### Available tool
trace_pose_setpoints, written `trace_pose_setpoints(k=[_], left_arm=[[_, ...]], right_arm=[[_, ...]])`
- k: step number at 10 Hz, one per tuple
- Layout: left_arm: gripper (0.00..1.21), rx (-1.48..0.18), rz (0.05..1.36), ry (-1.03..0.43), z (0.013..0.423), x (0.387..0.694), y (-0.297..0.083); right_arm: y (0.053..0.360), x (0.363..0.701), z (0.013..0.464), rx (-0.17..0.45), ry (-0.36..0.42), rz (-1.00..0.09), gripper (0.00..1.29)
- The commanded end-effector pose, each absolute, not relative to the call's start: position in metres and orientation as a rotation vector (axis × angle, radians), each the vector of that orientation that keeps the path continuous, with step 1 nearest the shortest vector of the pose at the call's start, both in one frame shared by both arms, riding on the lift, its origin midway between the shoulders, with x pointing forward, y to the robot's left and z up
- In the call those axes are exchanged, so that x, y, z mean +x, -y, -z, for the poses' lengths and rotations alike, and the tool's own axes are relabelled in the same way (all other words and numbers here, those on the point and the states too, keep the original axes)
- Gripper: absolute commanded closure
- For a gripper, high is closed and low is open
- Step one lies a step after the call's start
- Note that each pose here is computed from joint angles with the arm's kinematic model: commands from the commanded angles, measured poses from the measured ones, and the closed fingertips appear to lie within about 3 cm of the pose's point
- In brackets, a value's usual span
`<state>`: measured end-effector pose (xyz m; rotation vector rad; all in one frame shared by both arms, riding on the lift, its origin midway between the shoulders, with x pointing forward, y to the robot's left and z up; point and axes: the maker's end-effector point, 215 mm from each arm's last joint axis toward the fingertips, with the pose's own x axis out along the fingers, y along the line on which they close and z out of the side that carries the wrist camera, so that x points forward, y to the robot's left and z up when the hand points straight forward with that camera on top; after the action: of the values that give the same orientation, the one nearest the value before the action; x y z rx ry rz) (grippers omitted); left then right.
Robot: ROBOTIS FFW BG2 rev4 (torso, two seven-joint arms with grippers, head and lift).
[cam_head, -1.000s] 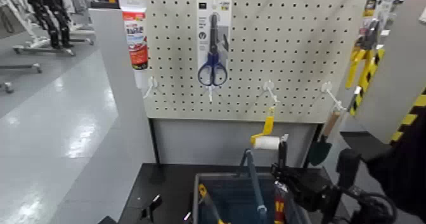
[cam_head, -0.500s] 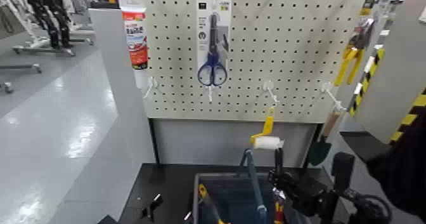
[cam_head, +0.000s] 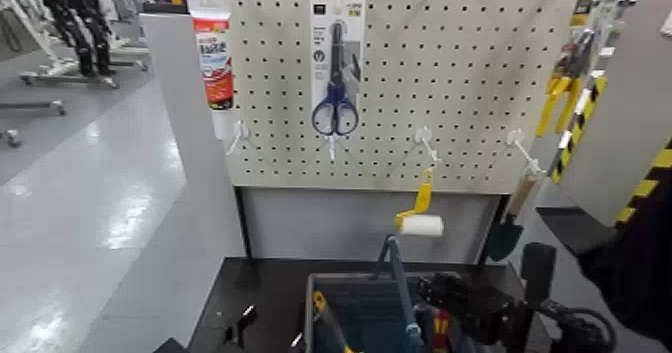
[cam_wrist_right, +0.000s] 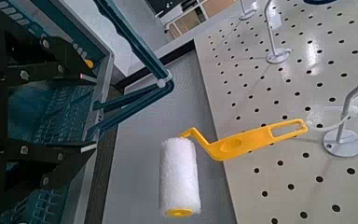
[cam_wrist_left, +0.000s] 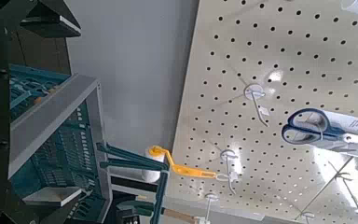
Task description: Put the black wrench into the crate.
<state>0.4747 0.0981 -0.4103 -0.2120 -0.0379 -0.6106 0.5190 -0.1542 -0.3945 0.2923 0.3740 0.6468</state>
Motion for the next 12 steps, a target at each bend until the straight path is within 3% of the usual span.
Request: trace_pose_setpoints(k=[1,8,12], left_arm=[[0.11,-0.211,0.611,0.038,0.41,0.475,-0.099],[0.11,-0.213,0.613,0.038,0.41,0.475,-0.097],[0.11,-0.213,0.611,0.038,0.41,0.475,-0.097]], right_arm=[[0.155,0.52,0.39,0.292,-0.358,-0.648,0.14],[0.158,0.522,0.38,0.287,-0.323,-0.646,0.14],[0.185,0.519,0.359,0.198,-0.172,-0.489,0.15]])
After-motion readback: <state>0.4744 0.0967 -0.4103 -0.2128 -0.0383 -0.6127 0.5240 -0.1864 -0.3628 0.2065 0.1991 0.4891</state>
